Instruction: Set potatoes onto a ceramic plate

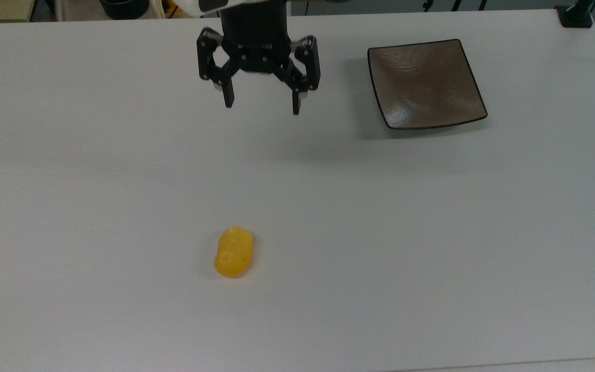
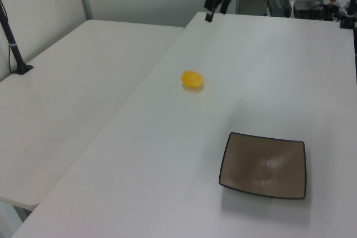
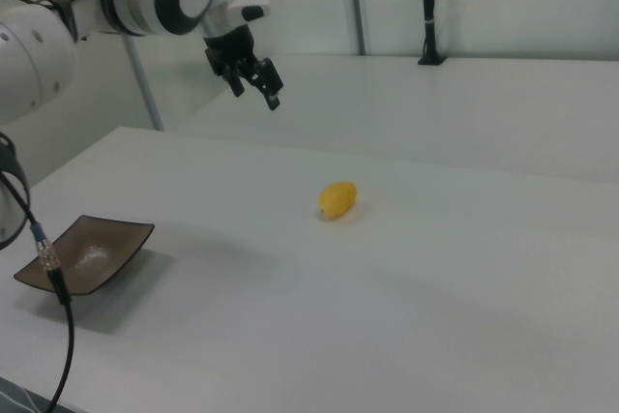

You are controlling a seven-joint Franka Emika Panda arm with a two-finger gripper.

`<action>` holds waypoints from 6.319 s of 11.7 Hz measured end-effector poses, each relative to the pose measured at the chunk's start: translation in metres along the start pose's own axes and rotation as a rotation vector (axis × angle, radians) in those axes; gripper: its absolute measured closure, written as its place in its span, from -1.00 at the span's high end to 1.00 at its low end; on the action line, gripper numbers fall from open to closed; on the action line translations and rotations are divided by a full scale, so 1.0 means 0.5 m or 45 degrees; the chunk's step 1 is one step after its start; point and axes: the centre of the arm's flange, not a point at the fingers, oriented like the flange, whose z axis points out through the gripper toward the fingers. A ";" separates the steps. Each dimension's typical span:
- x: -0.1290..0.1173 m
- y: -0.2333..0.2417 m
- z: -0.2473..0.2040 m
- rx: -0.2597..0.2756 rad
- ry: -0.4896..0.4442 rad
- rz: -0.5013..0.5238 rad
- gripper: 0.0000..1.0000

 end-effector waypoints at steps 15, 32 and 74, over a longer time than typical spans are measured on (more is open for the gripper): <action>0.084 0.018 0.479 -0.152 0.107 0.014 1.00; 0.067 0.053 0.608 -0.234 0.131 -0.036 0.25; -0.617 -0.532 0.379 -0.004 -0.332 -0.397 0.99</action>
